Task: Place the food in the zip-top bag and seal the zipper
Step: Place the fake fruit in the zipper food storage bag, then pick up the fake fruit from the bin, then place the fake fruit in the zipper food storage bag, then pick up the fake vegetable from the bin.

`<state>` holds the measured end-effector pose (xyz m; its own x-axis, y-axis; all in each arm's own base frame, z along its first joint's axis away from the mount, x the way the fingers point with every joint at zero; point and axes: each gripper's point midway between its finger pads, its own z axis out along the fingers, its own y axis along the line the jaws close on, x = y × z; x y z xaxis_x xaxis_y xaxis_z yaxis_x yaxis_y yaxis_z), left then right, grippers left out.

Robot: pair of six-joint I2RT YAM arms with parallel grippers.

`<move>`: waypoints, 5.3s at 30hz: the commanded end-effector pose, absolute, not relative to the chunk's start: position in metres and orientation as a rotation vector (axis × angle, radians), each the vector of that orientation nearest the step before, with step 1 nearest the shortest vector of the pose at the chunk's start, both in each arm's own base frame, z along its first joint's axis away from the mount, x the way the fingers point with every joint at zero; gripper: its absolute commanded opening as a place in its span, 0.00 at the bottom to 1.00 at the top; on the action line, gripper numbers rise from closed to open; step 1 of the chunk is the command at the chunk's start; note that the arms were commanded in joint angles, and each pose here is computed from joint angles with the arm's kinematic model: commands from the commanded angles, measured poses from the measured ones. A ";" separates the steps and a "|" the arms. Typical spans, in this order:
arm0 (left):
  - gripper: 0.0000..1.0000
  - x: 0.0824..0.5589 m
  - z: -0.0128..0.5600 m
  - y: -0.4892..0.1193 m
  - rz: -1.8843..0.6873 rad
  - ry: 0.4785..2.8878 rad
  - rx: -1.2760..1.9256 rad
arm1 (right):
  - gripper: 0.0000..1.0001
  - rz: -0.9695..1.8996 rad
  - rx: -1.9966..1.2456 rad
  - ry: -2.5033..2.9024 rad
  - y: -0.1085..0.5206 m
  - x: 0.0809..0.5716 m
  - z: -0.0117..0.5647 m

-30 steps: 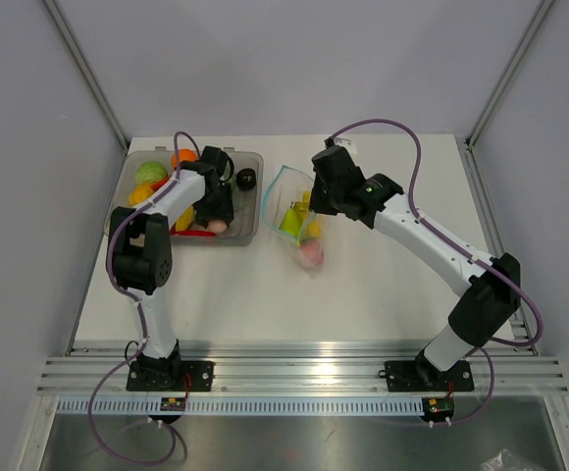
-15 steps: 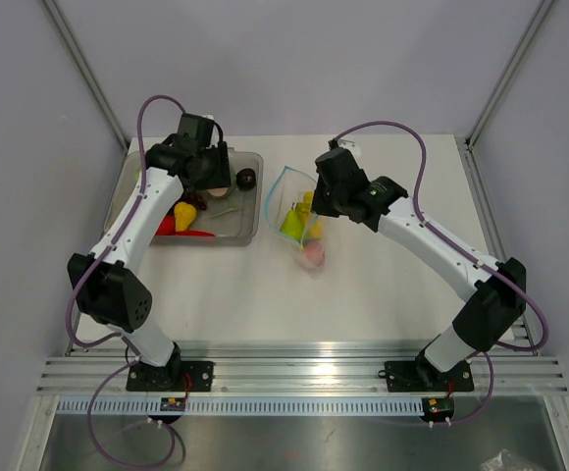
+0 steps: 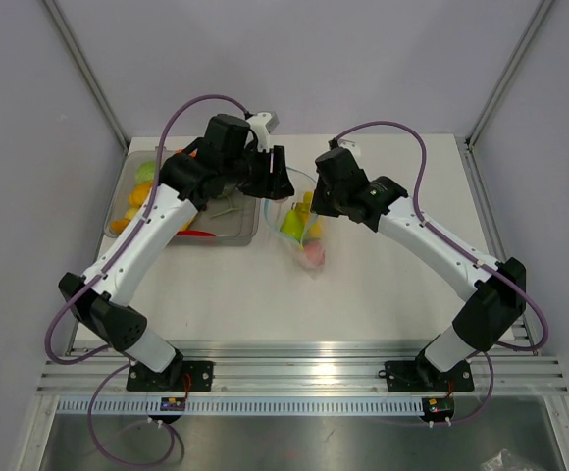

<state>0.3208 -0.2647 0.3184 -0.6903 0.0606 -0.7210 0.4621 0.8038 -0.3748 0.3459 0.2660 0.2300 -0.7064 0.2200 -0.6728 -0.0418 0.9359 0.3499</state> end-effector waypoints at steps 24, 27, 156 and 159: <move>0.73 0.335 0.327 -0.202 -0.792 2.245 0.102 | 0.00 0.482 0.152 2.235 0.259 0.346 0.250; 0.80 0.361 0.301 -0.143 -0.744 2.271 -0.264 | 0.00 0.503 0.145 2.237 0.262 0.343 0.250; 0.71 0.380 0.208 -0.105 0.099 2.452 0.020 | 0.01 0.430 0.190 2.219 0.236 0.332 0.254; 0.72 0.386 0.177 -0.108 0.132 2.504 0.092 | 0.00 0.447 0.182 2.229 0.241 0.333 0.252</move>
<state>0.3893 -0.1255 0.2043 -0.7636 -0.0153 -0.6455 -0.0042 0.9998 -0.0187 0.3281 0.2396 0.2380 -0.6717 0.2475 -0.6983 -0.0109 0.9392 0.3433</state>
